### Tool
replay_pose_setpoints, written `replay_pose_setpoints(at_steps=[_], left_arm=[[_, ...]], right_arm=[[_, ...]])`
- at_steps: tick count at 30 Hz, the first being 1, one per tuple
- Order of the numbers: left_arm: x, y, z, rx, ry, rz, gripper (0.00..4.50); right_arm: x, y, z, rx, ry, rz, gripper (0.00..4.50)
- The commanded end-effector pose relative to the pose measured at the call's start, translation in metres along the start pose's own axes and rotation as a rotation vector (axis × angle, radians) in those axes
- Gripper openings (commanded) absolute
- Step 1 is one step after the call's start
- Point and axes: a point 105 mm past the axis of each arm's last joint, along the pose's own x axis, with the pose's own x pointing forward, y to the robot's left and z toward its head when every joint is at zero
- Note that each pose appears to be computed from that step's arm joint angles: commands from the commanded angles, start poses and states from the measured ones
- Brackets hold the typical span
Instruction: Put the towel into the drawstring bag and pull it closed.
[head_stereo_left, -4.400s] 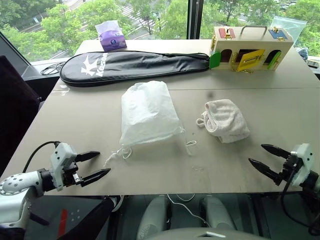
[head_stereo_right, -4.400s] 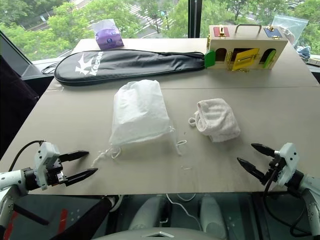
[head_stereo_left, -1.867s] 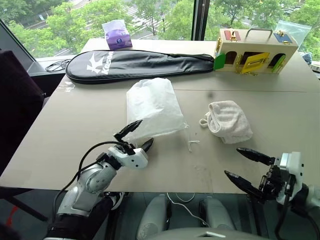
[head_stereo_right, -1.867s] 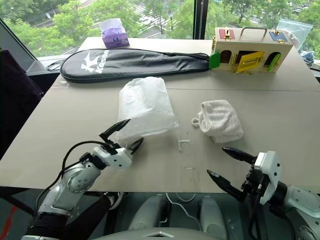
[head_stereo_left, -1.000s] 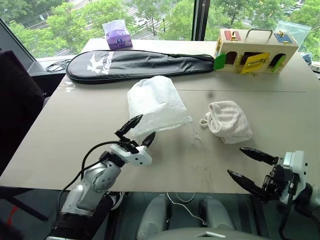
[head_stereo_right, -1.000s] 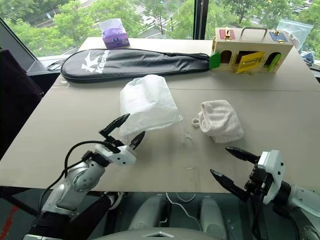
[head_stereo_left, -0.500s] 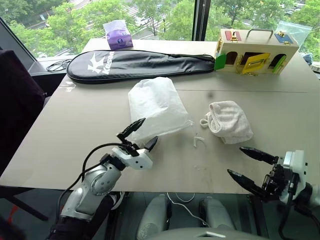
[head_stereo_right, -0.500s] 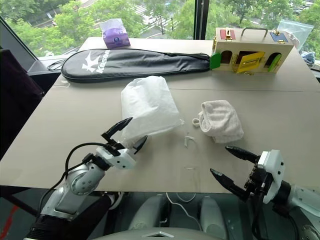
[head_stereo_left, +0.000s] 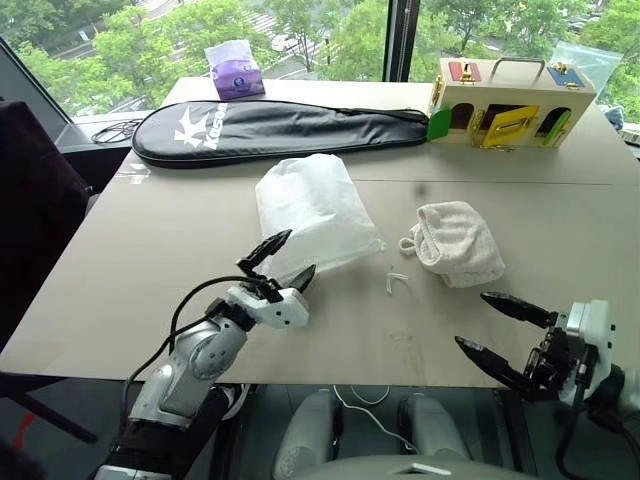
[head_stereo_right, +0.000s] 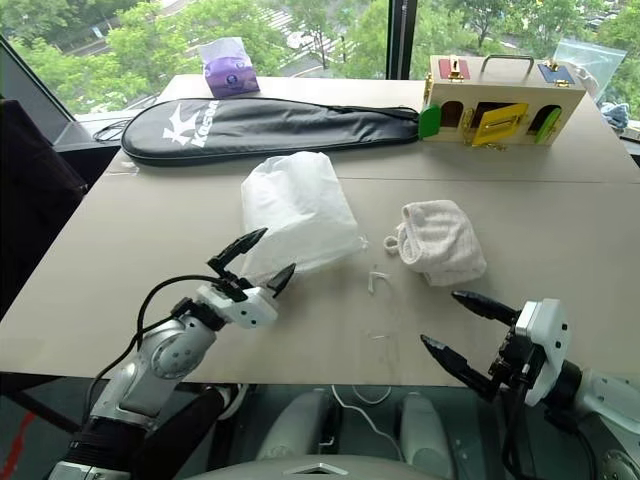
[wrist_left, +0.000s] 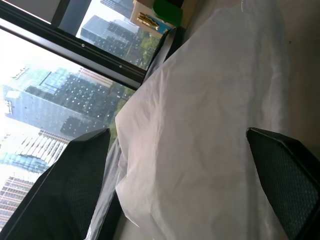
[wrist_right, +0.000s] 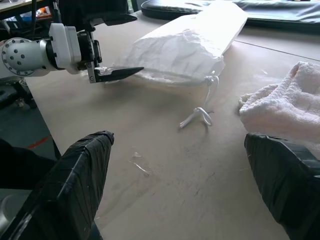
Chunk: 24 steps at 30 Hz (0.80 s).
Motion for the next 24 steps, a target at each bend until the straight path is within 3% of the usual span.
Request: replay_pose_setpoints(at_steps=[1, 24], left_arm=[[0.002, -0.002, 0.011, -0.006, -0.05, -0.015, 4.49], [0.006, 0.012, -0.005, -0.033, 0.057, 0.09, 4.49]], right_arm=[[-0.001, 0.001, 0.008, -0.038, -0.025, -0.007, 4.5], [-0.004, 0.0, 0.003, -0.031, -0.021, -0.018, 4.5]])
